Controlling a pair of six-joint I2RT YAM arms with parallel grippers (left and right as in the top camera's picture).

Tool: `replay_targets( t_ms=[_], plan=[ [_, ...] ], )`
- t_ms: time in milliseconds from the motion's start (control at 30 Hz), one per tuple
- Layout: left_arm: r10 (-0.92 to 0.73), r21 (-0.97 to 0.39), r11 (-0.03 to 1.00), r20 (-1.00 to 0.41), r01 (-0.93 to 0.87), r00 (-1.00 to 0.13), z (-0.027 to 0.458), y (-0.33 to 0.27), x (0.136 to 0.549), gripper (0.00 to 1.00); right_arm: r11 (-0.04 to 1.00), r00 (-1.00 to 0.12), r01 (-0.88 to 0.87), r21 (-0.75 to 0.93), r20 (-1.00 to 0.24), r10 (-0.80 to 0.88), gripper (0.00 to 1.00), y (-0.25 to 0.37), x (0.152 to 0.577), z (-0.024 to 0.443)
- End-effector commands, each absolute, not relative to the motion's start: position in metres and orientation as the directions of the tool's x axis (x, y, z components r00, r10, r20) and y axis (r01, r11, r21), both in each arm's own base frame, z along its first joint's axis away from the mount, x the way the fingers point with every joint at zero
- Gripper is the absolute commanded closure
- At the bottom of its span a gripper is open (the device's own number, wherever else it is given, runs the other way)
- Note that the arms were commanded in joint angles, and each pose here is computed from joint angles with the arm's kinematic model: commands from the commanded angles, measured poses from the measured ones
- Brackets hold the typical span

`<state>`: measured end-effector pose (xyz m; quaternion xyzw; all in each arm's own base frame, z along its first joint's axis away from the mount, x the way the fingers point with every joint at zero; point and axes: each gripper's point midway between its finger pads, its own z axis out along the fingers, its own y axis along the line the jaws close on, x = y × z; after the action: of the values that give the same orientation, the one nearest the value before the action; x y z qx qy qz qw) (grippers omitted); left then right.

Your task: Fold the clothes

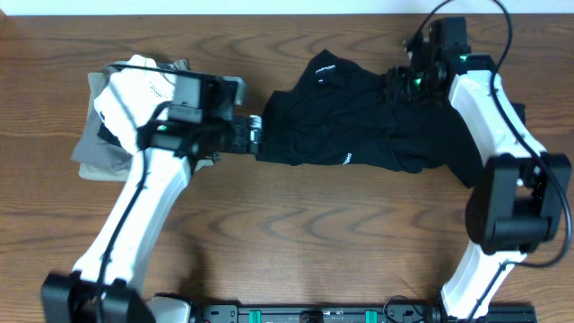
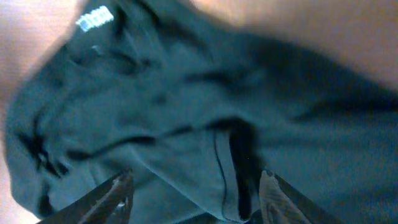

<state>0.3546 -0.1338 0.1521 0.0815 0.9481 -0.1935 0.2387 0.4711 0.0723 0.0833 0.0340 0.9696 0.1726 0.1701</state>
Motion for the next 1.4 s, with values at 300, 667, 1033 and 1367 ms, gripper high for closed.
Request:
replay_targets(
  t_ms=[300, 667, 1033, 1367],
  plan=[
    [0.129, -0.300, 0.910, -0.451, 0.287, -0.883, 0.130, -0.151, 0.359, 0.13, 0.916, -0.981, -0.028, 0.399, -0.186, 0.051, 0.75, 0.096, 0.450, 0.045],
    [0.131, -0.301, 0.911, -0.436, 0.281, -0.890, 0.134, -0.148, 0.351, 0.13, 0.696, -0.834, -0.506, 0.510, -0.495, -0.244, 0.99, 0.143, 0.399, 0.188],
    [0.094, -0.294, 0.907, -0.558, 0.302, -0.825, 0.185, -0.139, 0.347, 0.13, 0.444, -0.595, -0.803, 0.398, -0.594, -0.542, 0.99, 0.192, 0.273, 0.265],
    [0.091, -0.293, 0.904, -0.580, 0.312, -0.810, 0.195, -0.139, 0.343, 0.12, 0.377, -0.481, -0.877, 0.299, -0.521, -0.705, 0.70, 0.210, 0.242, 0.249]
  ],
)
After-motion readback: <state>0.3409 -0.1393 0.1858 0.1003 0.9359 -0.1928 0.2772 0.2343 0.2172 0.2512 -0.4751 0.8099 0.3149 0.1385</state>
